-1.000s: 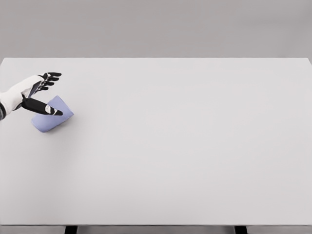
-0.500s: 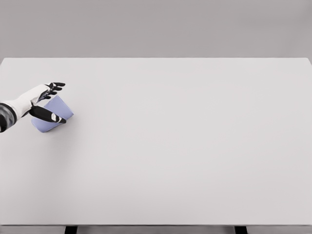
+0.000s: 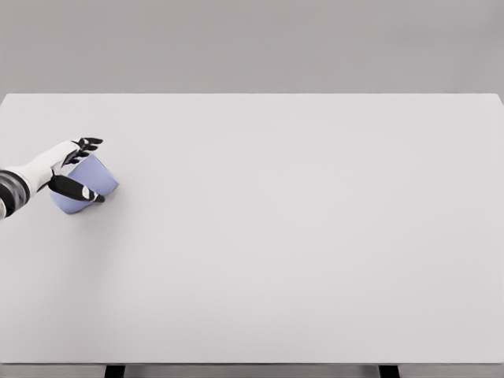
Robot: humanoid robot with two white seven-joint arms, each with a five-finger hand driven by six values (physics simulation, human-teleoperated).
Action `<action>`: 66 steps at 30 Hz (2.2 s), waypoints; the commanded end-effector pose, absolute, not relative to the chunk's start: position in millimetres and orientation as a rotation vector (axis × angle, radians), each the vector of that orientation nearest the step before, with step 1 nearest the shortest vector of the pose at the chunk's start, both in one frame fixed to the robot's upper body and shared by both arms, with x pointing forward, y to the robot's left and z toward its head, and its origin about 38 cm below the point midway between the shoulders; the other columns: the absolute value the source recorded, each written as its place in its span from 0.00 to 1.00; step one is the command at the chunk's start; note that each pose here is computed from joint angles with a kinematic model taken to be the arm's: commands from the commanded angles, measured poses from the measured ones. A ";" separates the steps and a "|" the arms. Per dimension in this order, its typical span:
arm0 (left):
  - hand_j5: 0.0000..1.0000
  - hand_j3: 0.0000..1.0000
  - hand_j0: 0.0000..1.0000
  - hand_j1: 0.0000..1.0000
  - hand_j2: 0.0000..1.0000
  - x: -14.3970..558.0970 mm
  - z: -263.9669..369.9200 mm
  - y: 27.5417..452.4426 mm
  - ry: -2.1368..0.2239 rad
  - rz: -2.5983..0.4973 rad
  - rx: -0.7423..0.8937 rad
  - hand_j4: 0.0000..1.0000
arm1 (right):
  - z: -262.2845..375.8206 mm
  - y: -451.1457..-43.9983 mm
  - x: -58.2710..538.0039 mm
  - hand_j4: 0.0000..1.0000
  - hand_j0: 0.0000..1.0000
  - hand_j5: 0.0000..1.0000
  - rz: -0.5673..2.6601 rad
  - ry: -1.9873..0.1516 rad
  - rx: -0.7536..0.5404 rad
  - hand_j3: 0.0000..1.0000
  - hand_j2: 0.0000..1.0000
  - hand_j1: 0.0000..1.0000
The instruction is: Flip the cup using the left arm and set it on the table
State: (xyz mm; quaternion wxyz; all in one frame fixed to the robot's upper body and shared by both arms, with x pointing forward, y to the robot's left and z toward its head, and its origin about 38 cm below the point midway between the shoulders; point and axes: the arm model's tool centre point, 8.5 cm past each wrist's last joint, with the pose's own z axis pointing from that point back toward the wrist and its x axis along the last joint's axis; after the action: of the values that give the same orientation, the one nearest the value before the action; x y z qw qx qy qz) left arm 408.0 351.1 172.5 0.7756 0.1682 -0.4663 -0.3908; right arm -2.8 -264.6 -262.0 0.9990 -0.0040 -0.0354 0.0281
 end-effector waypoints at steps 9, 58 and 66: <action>0.99 0.99 0.99 0.99 0.99 407.8 162.6 349.8 -0.995 -0.854 0.377 0.99 | -262.0 -264.6 -2.8 1.00 1.00 1.00 0.057 -0.071 -0.008 1.00 1.00 1.00; 0.48 0.48 0.48 0.48 0.48 465.1 132.1 305.6 -1.567 -0.620 -0.325 0.48 | -262.0 -264.6 -2.8 1.00 1.00 1.00 0.057 -0.071 -0.008 1.00 1.00 1.00; 0.48 0.48 0.48 0.48 0.48 480.2 115.4 272.0 -1.625 -0.633 -0.548 0.48 | -262.0 -264.6 -3.8 1.00 1.00 1.00 0.056 -0.069 -0.008 1.00 1.00 1.00</action>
State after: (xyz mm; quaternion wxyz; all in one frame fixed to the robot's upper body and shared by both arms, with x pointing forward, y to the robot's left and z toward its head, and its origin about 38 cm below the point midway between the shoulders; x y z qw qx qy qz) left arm 479.4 279.8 123.5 0.6183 -0.2161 -0.7017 -0.2803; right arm -2.8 -264.6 -262.0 0.9990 -0.0040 -0.0353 0.0283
